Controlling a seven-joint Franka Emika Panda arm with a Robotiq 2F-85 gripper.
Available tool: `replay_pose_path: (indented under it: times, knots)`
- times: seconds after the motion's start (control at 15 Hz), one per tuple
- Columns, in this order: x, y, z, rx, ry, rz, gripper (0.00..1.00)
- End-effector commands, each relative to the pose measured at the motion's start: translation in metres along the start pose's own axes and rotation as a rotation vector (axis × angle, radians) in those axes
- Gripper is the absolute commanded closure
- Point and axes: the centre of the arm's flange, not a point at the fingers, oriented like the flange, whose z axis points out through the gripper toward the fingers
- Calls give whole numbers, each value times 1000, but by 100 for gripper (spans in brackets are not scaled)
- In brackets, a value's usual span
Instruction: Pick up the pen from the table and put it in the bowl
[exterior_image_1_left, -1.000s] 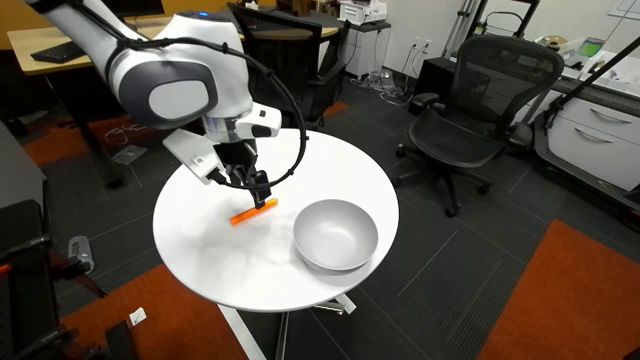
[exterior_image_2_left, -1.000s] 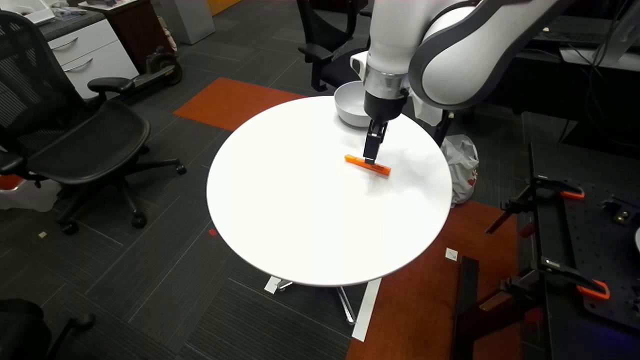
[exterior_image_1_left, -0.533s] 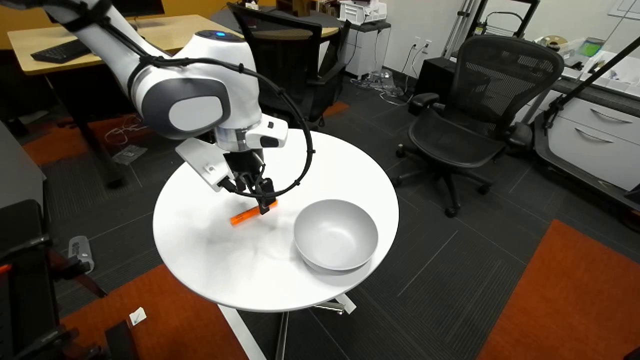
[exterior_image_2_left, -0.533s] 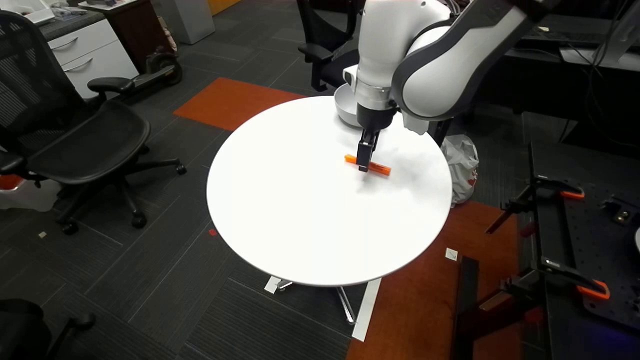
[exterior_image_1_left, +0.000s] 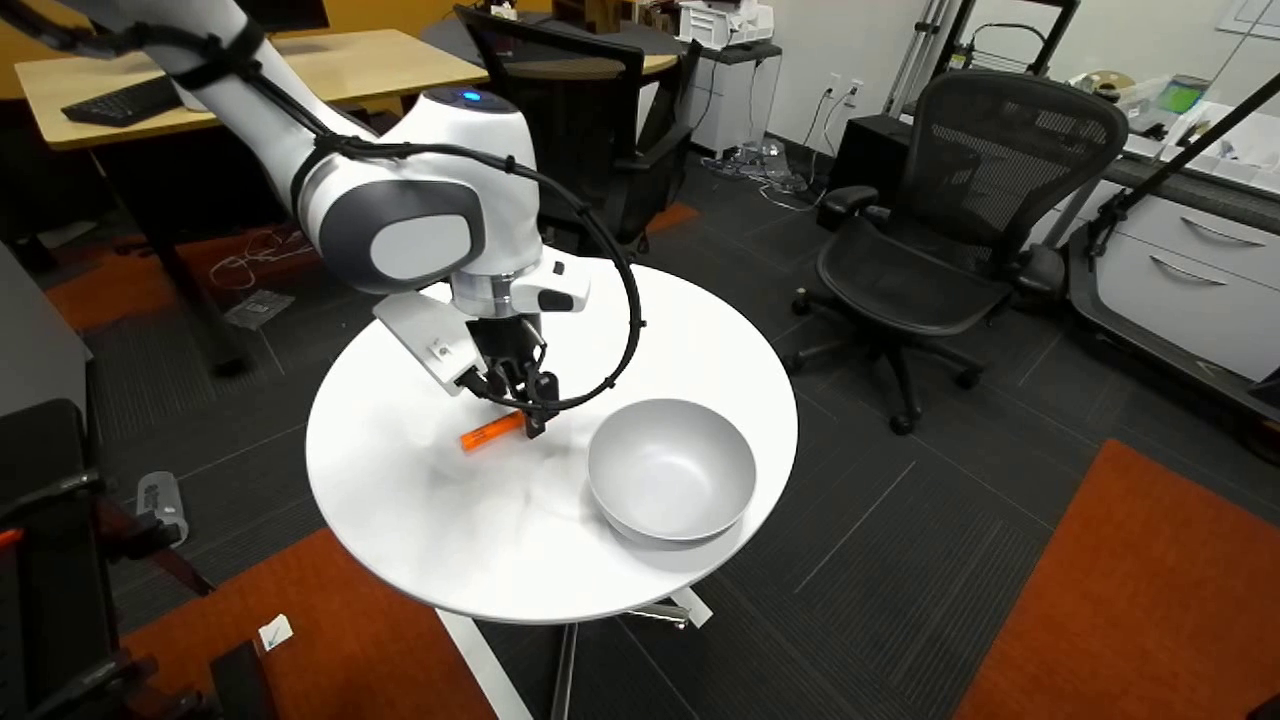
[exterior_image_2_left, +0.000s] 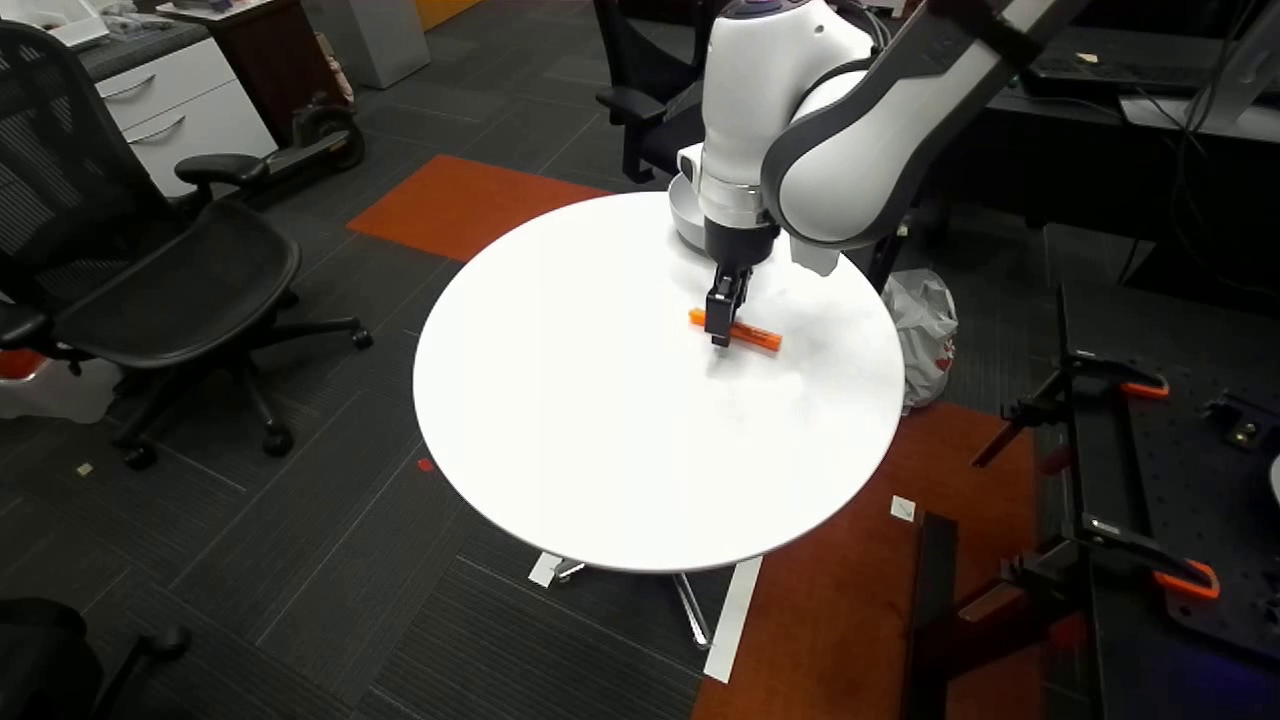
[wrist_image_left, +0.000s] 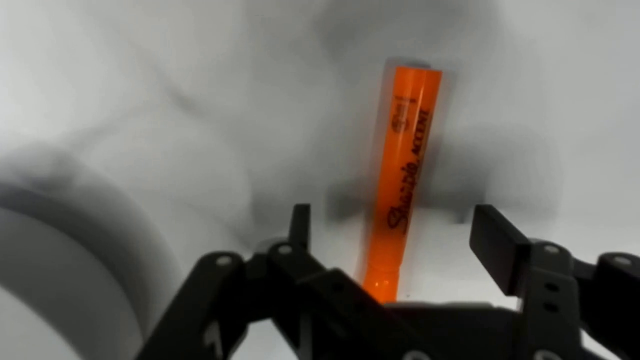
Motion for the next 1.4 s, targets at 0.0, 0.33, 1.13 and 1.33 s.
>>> replay_pose_path:
  times: [0.0,0.33,1.13,1.33]
  knots:
    - [11,3,1,18,-17,-8,48]
    - [14,3,1,16,-18,-11,88]
    - [-4,10,-73,-28,177,9,95]
    - [-6,14,-108,-53,243,22,95]
